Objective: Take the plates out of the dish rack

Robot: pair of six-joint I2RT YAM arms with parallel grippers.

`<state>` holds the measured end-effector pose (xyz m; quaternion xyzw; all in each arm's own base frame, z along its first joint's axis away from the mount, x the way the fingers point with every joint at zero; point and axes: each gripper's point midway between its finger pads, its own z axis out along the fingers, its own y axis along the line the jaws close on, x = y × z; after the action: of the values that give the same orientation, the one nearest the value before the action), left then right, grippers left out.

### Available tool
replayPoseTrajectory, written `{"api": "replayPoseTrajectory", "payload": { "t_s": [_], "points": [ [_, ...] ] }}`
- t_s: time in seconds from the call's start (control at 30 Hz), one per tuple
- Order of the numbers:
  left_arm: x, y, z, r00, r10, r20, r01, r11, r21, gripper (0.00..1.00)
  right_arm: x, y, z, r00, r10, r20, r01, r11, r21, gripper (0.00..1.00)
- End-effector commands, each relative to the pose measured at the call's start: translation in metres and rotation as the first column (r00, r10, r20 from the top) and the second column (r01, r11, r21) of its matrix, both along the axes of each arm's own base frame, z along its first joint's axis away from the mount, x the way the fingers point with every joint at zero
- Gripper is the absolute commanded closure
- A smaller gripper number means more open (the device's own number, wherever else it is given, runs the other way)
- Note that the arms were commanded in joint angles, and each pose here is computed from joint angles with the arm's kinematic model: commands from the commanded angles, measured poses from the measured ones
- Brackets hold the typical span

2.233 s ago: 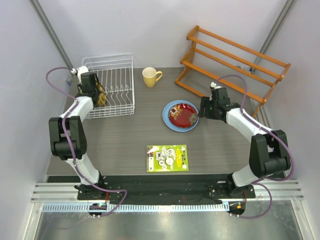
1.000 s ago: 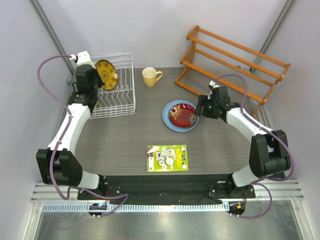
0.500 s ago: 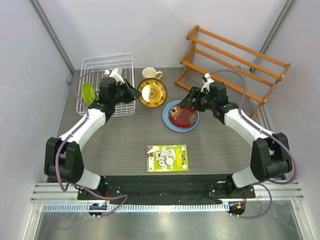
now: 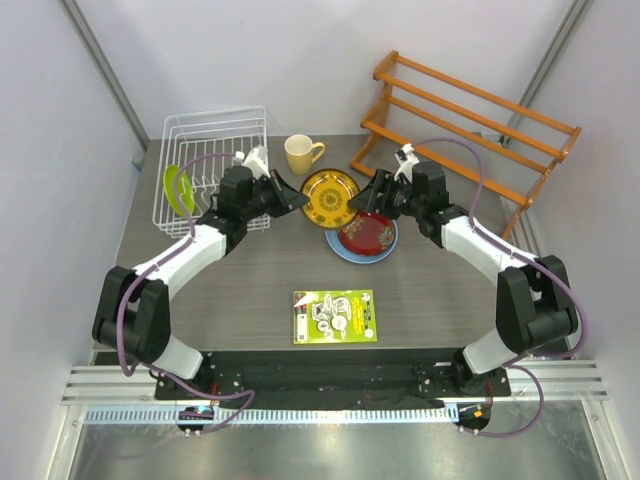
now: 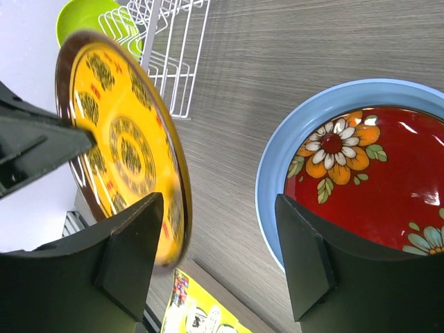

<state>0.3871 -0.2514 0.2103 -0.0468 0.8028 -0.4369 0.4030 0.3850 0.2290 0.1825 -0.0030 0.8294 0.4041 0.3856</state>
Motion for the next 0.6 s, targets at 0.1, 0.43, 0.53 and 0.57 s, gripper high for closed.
{"api": "replayPoseTrajectory", "payload": {
  "t_s": [0.1,0.43,0.53,0.57],
  "points": [
    [-0.005,-0.018,0.017,0.997,-0.053,0.059,0.057,0.997,-0.060,1.00,0.006,0.015,0.014,0.998,0.046,0.046,-0.049,0.997,0.061,0.84],
    [0.009,0.013,-0.003,0.996,0.070,0.047,-0.077,0.983,0.164,0.23,0.016,-0.034,0.009,0.989,-0.142,0.051,0.145,0.987,-0.067,0.99],
    [0.014,0.051,-0.006,0.976,0.194,0.099,-0.215,0.923,0.319,0.17,0.018,-0.060,-0.008,0.977,-0.213,0.018,0.213,0.964,-0.159,0.99],
    [0.012,0.059,-0.007,0.972,0.211,0.105,-0.234,0.905,0.354,0.16,0.021,-0.069,-0.014,0.971,-0.237,0.009,0.235,0.955,-0.182,0.99]
  ]
}}
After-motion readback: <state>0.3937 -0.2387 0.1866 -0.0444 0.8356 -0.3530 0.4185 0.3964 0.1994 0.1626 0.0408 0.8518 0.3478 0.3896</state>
